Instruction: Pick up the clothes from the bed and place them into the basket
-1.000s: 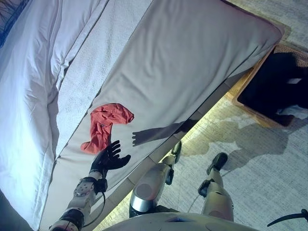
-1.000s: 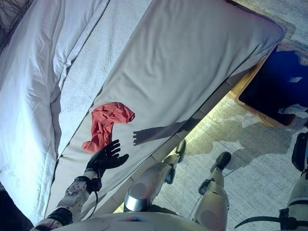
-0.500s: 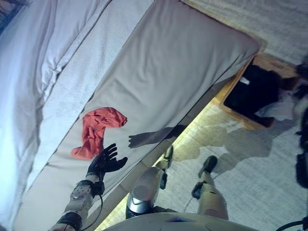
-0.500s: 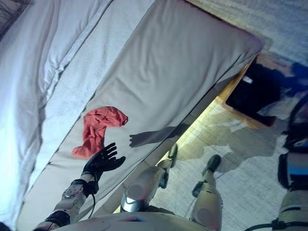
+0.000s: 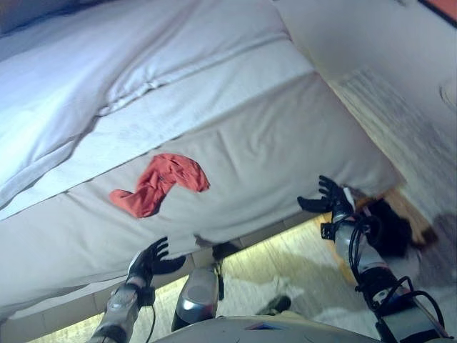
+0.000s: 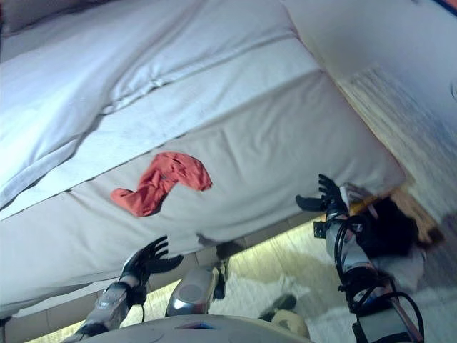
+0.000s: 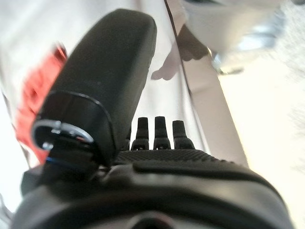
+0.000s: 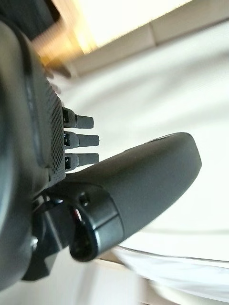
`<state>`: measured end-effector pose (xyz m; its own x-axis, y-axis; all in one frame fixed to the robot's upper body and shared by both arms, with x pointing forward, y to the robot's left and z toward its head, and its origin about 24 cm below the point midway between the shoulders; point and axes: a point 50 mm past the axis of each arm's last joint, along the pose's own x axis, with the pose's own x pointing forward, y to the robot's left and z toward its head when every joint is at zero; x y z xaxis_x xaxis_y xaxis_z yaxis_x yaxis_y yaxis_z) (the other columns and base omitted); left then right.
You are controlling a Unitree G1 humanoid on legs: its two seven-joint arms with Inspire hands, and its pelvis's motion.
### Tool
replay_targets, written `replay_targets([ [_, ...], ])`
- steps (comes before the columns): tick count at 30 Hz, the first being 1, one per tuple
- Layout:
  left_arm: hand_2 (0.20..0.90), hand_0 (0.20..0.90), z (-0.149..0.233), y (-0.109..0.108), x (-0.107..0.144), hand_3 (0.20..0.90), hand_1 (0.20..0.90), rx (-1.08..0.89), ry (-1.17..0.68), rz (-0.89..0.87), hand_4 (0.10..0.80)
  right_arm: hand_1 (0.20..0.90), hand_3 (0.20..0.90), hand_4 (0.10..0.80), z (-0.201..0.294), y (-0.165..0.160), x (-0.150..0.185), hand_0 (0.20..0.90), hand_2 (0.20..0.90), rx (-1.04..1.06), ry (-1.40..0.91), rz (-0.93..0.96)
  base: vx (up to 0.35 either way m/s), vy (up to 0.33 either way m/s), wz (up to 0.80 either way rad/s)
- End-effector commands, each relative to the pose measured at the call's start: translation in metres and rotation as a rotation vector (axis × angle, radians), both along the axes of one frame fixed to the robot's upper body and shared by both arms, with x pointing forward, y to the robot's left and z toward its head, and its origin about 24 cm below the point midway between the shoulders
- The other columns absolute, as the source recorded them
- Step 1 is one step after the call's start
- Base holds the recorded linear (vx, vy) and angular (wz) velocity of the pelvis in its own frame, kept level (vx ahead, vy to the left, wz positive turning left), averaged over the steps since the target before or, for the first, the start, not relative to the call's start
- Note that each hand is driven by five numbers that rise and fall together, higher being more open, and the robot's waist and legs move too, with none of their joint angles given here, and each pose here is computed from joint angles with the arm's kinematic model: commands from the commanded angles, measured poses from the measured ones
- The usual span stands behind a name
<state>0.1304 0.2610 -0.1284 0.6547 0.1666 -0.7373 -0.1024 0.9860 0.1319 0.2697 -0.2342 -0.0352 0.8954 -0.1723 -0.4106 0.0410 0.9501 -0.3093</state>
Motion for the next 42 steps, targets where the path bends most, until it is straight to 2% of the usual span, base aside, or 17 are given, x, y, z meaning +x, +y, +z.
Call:
replay_targets([
  [1,0.9,0.9,0.015,0.01,0.019,0.9,0.9,0.067,-0.074,-0.066,0.8,0.9,0.9,0.8,0.012,0.033,0.015,0.9,0.9,0.018,-0.051,0.291,0.26,0.303,0.89],
  [6,0.9,0.9,0.02,-0.003,0.038,0.9,0.9,0.046,-0.123,-0.085,0.8,0.9,0.9,0.8,-0.008,0.047,0.0,0.9,0.9,-0.142,0.007,0.451,0.11,0.032,0.92],
  [10,0.9,0.9,0.021,-0.002,0.044,0.9,0.9,0.061,-0.12,-0.075,0.8,0.9,0.9,0.8,-0.003,0.041,0.009,0.9,0.9,-0.278,-0.006,0.493,0.139,-0.261,0.57],
  [14,0.9,0.9,0.021,0.007,0.04,0.9,0.9,0.1,-0.1,-0.083,0.8,0.9,0.9,0.8,0.008,0.03,0.021,0.9,0.9,-0.421,-0.04,0.46,0.166,-0.195,1.03],
  [19,0.9,0.9,0.011,0.02,0.013,0.9,0.9,0.146,0.008,-0.089,0.8,0.9,0.9,0.8,0.025,0.026,0.042,0.9,0.9,-0.529,-0.114,0.406,0.128,-0.09,0.95],
  [21,0.9,0.9,0.011,0.028,0.009,0.9,0.9,0.154,0.018,-0.076,0.8,0.9,0.9,0.8,0.042,0.027,0.058,0.9,0.9,-0.567,-0.166,0.375,0.058,-0.067,0.48],
  [24,0.9,0.9,0.022,0.036,0.024,0.9,0.9,0.159,-0.04,-0.085,0.8,0.9,0.9,0.8,0.072,0.028,0.082,0.9,0.9,-0.619,-0.264,0.3,-0.081,-0.094,0.52],
  [28,0.9,0.9,0.036,0.035,0.048,0.9,0.9,0.152,-0.121,-0.128,0.8,0.9,0.9,0.8,0.12,0.017,0.107,0.9,0.9,-0.696,-0.389,0.196,-0.097,-0.06,0.37],
  [31,0.9,0.9,0.04,0.03,0.056,0.9,0.9,0.141,-0.157,-0.166,0.8,0.9,0.9,0.8,0.151,0.006,0.118,0.9,0.9,-0.73,-0.437,0.139,-0.004,-0.001,0.27],
  [37,0.9,0.9,0.043,0.026,0.057,0.9,0.9,0.106,-0.207,-0.157,0.8,0.9,0.9,0.8,0.199,-0.004,0.13,0.9,0.9,-0.813,-0.535,0.079,0.04,0.048,0.17],
  [42,0.9,0.9,0.042,0.029,0.048,0.9,0.9,0.103,-0.211,-0.127,0.8,0.9,0.9,0.8,0.208,-0.011,0.132,0.9,0.9,-0.833,-0.514,0.049,0.058,0.063,0.13],
])
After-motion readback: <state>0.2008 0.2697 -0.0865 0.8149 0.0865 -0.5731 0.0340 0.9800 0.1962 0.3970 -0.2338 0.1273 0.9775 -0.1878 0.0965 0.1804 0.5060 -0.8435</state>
